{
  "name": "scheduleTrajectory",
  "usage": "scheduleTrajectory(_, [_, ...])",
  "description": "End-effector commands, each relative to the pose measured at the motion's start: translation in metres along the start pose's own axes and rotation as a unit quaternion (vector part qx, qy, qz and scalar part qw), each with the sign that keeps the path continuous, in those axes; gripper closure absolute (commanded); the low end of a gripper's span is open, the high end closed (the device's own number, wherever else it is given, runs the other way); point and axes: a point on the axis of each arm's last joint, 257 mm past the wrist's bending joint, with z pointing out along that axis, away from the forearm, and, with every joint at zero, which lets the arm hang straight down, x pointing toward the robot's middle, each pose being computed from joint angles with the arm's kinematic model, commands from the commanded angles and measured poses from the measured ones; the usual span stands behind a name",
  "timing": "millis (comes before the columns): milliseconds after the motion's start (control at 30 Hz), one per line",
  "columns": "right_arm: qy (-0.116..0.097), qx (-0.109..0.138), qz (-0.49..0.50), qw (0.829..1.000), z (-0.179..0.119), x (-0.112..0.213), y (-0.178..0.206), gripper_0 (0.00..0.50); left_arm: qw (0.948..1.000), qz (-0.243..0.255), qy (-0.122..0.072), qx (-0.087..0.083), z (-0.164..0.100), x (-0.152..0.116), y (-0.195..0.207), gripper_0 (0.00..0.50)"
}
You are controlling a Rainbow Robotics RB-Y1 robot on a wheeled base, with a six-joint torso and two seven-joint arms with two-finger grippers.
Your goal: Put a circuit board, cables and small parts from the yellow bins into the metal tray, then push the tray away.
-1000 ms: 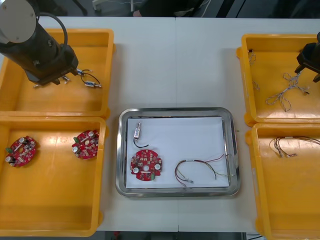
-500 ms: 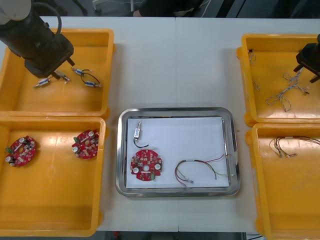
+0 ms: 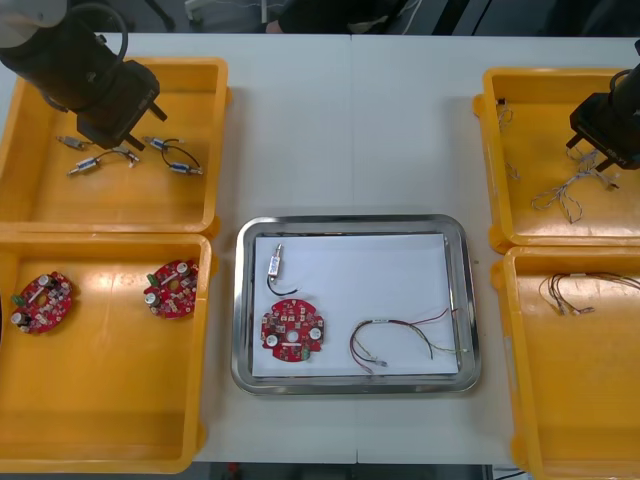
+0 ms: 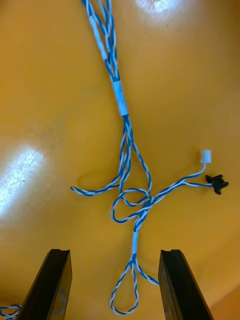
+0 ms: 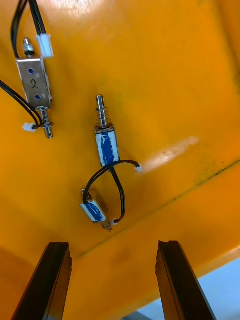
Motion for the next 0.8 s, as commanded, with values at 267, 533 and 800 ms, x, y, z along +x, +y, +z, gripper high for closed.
scheduleTrajectory(267, [-0.012,-0.016,0.033,0.999,0.018,0.001,-0.001,0.000,0.9994,0.024,0.026,0.004,0.014,0.034,-0.023,0.000])
scheduleTrajectory(533, [-0.008,-0.012,0.036,0.999,0.033,0.010,-0.008,0.000,0.9990,0.031,0.027,-0.020,0.027,0.042,-0.012,0.000])
scheduleTrajectory(800, [-0.005,-0.020,0.039,0.999,0.047,0.020,-0.006,0.000,0.9992,0.028,0.022,-0.018,0.039,0.042,-0.007,0.000])
